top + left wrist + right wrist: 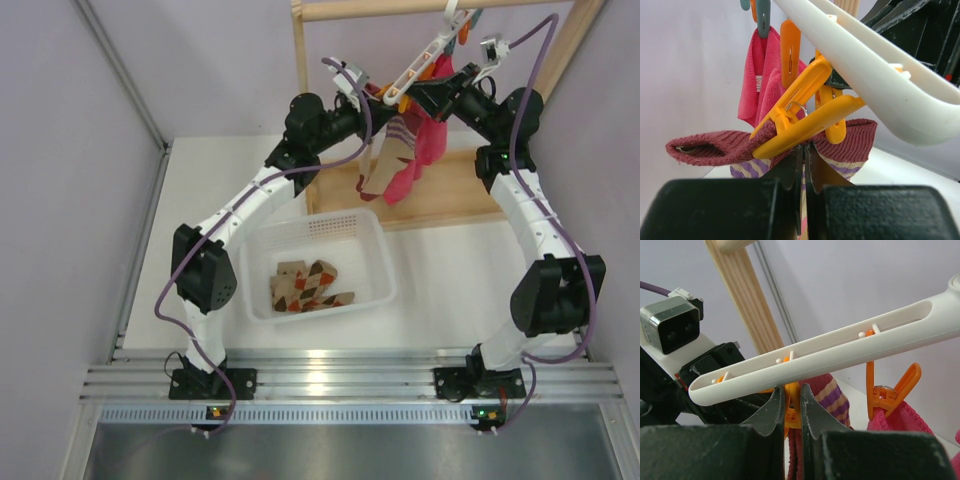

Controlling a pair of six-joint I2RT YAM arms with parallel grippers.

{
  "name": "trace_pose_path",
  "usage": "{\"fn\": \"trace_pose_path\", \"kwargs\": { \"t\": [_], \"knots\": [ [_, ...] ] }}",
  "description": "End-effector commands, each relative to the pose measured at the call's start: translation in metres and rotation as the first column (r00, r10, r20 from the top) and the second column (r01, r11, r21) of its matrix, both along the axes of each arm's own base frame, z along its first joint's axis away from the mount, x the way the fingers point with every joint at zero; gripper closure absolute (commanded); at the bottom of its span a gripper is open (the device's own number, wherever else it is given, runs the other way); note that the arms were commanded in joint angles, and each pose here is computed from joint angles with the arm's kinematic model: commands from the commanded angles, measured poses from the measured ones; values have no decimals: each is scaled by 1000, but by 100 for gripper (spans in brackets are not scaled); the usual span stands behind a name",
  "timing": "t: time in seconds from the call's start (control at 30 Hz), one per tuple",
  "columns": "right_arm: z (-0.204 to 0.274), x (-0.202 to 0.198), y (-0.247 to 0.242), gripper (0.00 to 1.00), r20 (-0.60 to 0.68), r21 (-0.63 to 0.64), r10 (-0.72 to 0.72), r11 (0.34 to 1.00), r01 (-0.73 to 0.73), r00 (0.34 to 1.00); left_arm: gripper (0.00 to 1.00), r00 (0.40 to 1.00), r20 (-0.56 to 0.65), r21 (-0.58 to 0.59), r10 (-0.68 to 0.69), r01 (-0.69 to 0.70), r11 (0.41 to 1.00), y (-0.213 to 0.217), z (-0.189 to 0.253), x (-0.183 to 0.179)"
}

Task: Clip the socks to the hanger
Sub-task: Clamp the sock onto the hanger.

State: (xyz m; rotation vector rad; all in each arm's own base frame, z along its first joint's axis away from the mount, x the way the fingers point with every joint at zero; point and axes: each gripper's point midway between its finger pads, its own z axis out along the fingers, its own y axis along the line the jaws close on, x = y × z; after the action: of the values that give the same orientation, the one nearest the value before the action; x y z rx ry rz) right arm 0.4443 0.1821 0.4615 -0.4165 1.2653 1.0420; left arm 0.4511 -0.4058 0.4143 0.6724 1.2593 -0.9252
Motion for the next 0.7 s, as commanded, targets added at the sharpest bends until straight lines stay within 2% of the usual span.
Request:
{"fn": "trace_pose_path", "kwargs": {
  "t": [0.0,0.67],
  "knots": [
    [21,-4,-7,100,107,0,-34,999,34,994,100,994,104,-95,-38,48,994,9,48,-19],
    [11,-4,-6,100,132,-59,-23,998,31,991,100,993,105,-145,-49,64,987,17,68,-23]
  ]
}}
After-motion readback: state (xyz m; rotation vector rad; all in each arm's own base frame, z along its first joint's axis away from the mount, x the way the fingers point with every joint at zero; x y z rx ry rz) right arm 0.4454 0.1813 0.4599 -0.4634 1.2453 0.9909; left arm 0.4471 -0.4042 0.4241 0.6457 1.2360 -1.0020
